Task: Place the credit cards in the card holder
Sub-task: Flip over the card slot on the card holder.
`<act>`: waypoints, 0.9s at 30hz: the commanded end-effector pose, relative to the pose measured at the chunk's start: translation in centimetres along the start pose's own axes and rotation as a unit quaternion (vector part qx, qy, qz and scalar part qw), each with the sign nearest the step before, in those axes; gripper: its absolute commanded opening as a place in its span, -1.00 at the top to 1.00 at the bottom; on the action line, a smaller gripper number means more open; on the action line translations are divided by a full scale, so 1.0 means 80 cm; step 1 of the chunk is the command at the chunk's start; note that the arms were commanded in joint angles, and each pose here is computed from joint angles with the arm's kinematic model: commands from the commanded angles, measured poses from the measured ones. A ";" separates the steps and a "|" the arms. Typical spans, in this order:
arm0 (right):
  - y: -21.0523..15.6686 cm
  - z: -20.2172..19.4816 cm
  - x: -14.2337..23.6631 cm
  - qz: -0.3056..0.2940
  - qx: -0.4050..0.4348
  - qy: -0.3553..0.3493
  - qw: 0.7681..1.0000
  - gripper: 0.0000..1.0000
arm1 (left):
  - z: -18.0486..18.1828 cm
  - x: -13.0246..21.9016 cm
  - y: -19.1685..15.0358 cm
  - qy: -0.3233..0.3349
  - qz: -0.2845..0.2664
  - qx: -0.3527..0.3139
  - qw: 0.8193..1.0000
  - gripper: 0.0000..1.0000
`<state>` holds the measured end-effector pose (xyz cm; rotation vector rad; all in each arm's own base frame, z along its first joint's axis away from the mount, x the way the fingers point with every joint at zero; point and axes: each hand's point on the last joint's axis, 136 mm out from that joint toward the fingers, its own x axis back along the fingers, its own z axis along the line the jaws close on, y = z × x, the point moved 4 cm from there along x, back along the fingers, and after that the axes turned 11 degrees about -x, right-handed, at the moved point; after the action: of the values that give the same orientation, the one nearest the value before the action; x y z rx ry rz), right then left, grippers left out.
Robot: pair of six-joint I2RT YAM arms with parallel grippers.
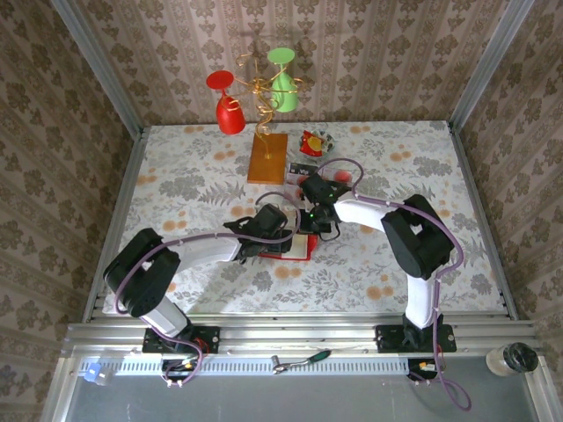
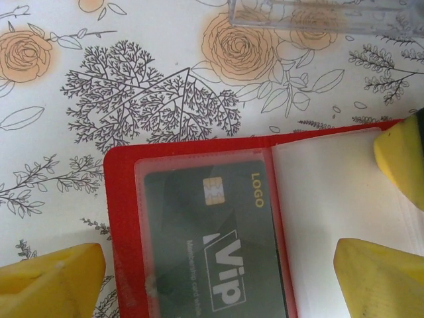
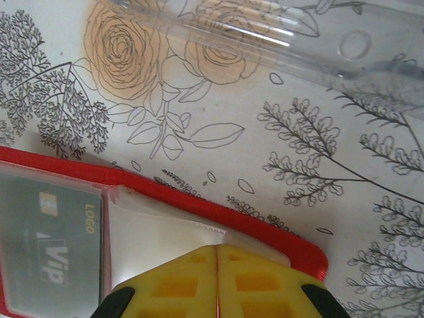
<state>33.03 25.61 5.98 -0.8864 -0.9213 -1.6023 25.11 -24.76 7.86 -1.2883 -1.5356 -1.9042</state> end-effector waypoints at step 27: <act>-0.019 0.001 -0.027 0.030 -0.023 0.010 0.999 0.80 | 0.000 -0.019 -0.035 0.000 0.016 -0.018 1.000 -0.77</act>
<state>33.38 27.00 5.94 -0.8521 -0.8604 -1.6393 24.38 -24.63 5.97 -1.3107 -1.5264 -1.9174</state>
